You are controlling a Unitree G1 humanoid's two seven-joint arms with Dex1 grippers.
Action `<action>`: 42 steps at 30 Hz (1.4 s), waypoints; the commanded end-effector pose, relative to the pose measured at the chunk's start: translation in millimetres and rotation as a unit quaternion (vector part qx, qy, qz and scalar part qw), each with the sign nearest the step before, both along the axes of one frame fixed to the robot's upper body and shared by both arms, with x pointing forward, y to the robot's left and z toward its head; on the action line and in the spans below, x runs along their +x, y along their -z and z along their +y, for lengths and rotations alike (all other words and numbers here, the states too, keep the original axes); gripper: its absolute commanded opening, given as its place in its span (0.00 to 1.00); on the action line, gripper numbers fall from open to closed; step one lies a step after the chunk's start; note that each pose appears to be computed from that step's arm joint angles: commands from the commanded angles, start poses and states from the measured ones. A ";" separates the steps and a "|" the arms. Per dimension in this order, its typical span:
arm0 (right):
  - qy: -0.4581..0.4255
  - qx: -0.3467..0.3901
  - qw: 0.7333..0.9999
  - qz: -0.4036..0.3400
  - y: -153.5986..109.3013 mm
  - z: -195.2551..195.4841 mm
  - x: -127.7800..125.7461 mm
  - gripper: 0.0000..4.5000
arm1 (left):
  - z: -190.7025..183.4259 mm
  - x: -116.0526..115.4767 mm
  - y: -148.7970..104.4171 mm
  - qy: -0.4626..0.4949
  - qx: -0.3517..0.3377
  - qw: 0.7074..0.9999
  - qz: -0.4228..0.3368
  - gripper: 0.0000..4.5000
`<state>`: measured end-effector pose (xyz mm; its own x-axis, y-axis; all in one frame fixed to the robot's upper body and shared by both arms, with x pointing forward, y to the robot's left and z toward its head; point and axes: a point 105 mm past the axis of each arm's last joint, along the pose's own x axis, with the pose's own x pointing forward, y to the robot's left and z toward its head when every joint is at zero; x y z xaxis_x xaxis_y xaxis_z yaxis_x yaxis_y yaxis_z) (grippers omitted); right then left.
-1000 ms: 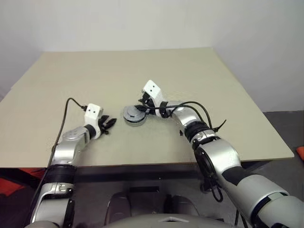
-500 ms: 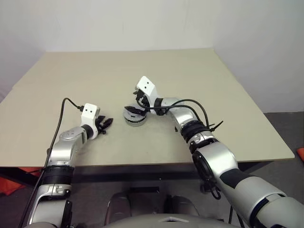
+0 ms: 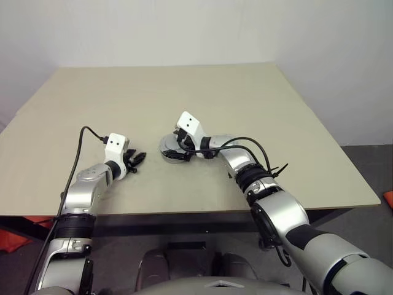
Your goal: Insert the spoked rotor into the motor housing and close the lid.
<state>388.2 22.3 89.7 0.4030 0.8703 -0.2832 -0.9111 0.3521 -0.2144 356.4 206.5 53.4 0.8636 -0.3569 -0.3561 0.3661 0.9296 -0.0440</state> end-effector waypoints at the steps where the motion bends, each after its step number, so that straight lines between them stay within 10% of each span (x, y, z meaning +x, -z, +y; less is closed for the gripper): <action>1: -0.001 0.013 1.000 -0.025 -15.7 6.0 3.4 0.98 | 0.8 6.0 -17.8 0.004 0.007 0.999 -0.032 0.51; 23: 0.028 0.017 0.999 0.012 -8.9 -1.6 11.4 0.98 | 2.2 5.7 -16.4 -0.002 0.010 0.999 -0.033 0.51; 28: 0.030 0.018 0.999 0.017 -8.0 -3.1 11.7 0.71 | 2.9 6.2 -16.6 -0.004 0.011 0.999 -0.035 0.51; 42: -0.021 0.012 1.000 0.015 -15.7 -3.8 4.2 0.70 | 4.5 5.7 -12.8 -0.010 0.012 0.999 -0.033 0.51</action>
